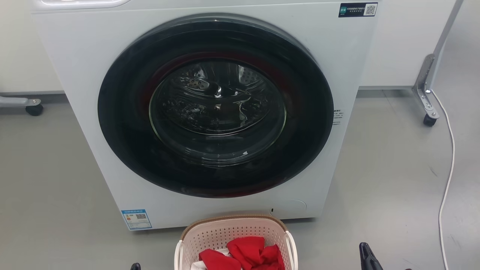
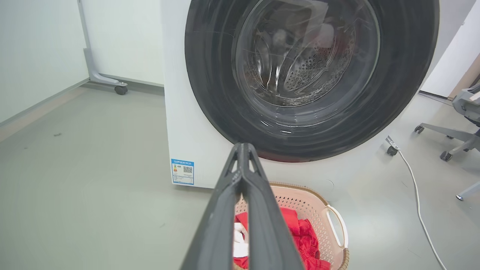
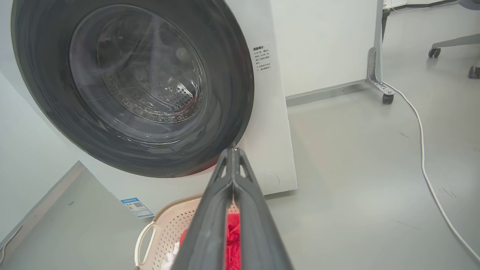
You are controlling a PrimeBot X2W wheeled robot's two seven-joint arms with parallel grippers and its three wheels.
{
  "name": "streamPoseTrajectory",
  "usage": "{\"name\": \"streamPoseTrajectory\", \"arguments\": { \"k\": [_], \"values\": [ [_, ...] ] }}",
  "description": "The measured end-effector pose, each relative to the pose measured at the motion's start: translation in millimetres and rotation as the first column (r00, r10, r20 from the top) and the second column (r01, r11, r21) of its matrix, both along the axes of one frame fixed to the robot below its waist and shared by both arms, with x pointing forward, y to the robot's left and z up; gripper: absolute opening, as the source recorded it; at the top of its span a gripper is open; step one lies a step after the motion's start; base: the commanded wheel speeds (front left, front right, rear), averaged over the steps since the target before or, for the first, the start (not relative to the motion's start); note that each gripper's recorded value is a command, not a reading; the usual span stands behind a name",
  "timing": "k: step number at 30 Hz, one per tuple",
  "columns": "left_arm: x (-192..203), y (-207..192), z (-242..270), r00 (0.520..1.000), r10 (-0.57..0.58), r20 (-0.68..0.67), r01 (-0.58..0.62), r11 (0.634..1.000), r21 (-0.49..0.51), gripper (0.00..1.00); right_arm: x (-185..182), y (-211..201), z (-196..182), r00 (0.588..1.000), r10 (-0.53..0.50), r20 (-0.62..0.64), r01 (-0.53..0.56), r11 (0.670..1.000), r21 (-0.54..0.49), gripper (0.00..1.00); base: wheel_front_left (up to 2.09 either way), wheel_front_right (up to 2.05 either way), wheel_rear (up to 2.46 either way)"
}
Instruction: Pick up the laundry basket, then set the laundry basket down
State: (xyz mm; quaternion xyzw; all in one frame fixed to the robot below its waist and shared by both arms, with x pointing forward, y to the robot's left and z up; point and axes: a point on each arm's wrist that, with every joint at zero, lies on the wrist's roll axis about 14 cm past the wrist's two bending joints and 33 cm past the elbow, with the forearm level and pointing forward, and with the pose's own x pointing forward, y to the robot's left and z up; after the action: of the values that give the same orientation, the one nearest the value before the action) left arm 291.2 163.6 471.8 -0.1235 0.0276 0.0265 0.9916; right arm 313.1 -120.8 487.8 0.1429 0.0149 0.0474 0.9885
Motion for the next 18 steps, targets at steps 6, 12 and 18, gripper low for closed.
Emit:
{"name": "streamPoseTrajectory", "arguments": {
  "k": [6, 12, 18],
  "values": [
    [4, 4, -7, 0.999, 0.014, -0.037, -0.018, 0.995, -0.099, 0.00, 4, -8, -7, 0.999, -0.022, -0.050, 0.026, 0.996, 0.084, 0.00, 0.00, 0.00, 0.00],
    [10, 9, -9, 0.998, 0.029, -0.059, -0.040, 0.983, -0.182, 0.00, 10, -14, -9, 0.996, -0.038, -0.081, 0.051, 0.984, 0.169, 0.00, 0.00, 0.00, 0.00],
    [15, 11, -12, 0.996, 0.032, -0.080, -0.052, 0.964, -0.261, 0.00, 15, -21, -12, 0.992, -0.051, -0.113, 0.078, 0.966, 0.246, 0.00, 0.00, 0.00, 0.00]
  ]
}}
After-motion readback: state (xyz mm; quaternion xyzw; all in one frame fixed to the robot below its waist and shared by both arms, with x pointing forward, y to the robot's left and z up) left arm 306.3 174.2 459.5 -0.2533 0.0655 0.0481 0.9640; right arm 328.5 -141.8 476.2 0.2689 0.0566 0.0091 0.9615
